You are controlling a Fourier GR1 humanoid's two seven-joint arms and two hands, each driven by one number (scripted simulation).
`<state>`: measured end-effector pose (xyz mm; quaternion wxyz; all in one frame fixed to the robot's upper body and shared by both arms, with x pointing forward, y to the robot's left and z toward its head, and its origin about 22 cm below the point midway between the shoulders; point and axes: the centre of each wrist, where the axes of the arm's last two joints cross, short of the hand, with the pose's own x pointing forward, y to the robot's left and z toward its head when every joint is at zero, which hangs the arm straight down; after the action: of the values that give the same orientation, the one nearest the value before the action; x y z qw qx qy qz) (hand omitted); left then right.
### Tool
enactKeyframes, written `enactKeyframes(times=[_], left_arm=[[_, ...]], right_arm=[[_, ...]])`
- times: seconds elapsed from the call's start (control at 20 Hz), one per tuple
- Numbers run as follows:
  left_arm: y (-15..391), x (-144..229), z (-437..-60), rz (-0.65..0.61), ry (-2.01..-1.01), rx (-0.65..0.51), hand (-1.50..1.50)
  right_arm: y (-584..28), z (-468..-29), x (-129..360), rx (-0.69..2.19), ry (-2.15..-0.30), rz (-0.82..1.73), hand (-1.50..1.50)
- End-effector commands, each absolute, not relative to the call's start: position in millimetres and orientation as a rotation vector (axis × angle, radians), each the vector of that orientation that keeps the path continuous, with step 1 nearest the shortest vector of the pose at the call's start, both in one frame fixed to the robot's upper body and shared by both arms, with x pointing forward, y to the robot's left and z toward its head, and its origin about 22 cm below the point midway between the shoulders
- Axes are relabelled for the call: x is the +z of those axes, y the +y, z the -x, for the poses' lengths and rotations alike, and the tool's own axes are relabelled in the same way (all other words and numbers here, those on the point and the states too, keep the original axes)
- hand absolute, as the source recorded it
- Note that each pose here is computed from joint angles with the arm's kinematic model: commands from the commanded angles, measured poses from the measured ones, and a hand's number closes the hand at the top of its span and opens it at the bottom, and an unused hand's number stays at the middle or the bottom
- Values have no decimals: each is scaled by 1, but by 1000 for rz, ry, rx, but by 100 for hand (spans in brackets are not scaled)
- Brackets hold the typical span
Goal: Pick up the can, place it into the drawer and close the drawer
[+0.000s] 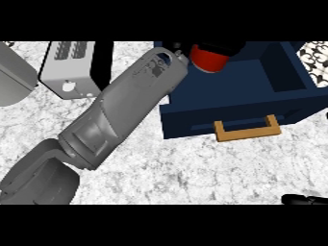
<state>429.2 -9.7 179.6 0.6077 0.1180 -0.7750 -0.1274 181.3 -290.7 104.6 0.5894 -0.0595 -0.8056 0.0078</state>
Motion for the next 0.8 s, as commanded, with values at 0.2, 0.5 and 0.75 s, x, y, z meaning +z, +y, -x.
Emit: enactKeyframes(times=[0.2,0.5,0.75], left_arm=[[-10,186,-433,-323,-1760,-248,-150],[-4,158,-428,-358,-1779,-209,-150],[-4,163,-430,-353,-1773,-164,-150]], right_arm=[[-297,-180,108,26,-1874,151,-150],[-276,-179,112,43,-1883,107,-150],[-296,-182,125,107,-1928,197,-150]])
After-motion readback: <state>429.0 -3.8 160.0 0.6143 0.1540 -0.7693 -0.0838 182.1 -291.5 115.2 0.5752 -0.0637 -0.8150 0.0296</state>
